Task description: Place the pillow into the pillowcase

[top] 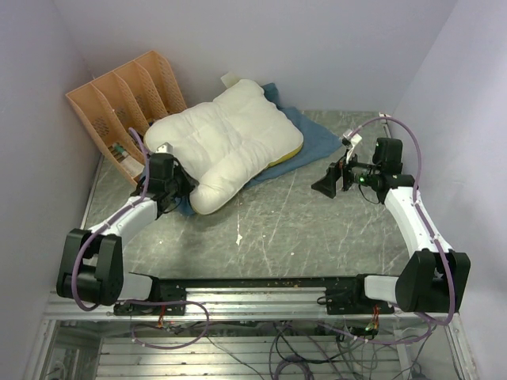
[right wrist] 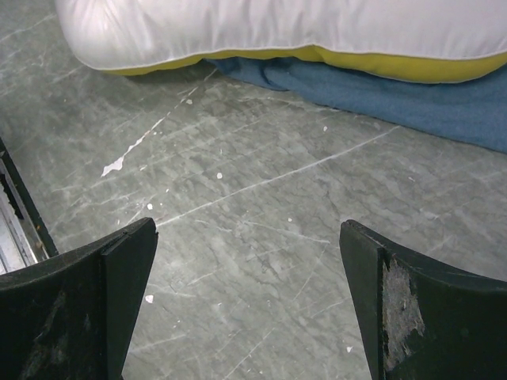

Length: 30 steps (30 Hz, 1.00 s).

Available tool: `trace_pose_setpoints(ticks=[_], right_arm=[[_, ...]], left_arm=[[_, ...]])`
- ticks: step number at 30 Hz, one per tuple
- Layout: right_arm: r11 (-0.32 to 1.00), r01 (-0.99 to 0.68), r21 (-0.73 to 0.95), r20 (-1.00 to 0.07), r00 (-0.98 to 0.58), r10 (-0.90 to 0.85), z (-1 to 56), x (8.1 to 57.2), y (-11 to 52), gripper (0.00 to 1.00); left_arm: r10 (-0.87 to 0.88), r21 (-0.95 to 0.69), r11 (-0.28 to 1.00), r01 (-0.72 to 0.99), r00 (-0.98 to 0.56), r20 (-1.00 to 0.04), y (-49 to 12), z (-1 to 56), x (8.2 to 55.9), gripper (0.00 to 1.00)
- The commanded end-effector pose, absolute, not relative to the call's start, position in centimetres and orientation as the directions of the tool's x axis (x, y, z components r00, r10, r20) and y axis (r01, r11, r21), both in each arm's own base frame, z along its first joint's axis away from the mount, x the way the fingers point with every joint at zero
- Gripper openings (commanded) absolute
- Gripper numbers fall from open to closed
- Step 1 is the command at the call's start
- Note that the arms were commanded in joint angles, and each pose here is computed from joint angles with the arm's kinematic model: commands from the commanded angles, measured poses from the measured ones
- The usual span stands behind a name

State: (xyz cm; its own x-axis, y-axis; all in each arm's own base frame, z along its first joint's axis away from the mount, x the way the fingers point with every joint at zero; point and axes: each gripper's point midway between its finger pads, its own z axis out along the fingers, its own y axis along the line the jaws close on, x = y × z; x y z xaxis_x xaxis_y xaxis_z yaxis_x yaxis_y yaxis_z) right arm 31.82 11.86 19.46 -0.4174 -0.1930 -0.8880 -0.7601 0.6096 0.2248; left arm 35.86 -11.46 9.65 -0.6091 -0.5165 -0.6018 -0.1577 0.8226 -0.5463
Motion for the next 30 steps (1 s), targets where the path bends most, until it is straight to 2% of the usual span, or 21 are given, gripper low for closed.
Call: trace_pose_setpoints(ticks=[1, 12, 18, 23, 30], right_arm=[[0.590, -0.777, 0.220, -0.891, -0.406, -0.202, 19.5, 31.7, 12.2, 1.00], [0.571, -0.792, 0.216, -0.896, -0.393, -0.206, 19.3, 31.9, 12.3, 1.00], [0.548, -0.828, 0.120, -0.910, -0.313, -0.273, 18.7, 33.1, 12.1, 1.00], [0.483, -0.876, 0.000, -0.922, -0.186, -0.338, 17.1, 33.0, 12.3, 1.00], [0.379, -0.925, -0.029, -0.910, -0.133, -0.392, 15.1, 32.9, 16.3, 1.00]], left_arm=[[-0.484, -0.604, 0.797, -0.002, -0.601, -0.636, -13.8, 14.7, 36.4, 0.07], [-0.432, -0.626, 0.770, 0.123, -0.621, -0.654, -15.8, 18.1, 36.3, 0.07], [-0.386, -0.630, 0.753, 0.193, -0.645, -0.659, -17.1, 19.8, 36.2, 0.07], [-0.397, -0.660, 0.712, 0.241, -0.638, -0.660, -18.0, 22.2, 36.2, 0.07], [-0.382, -0.652, 0.697, 0.297, -0.616, -0.689, -18.3, 26.1, 35.8, 0.07]])
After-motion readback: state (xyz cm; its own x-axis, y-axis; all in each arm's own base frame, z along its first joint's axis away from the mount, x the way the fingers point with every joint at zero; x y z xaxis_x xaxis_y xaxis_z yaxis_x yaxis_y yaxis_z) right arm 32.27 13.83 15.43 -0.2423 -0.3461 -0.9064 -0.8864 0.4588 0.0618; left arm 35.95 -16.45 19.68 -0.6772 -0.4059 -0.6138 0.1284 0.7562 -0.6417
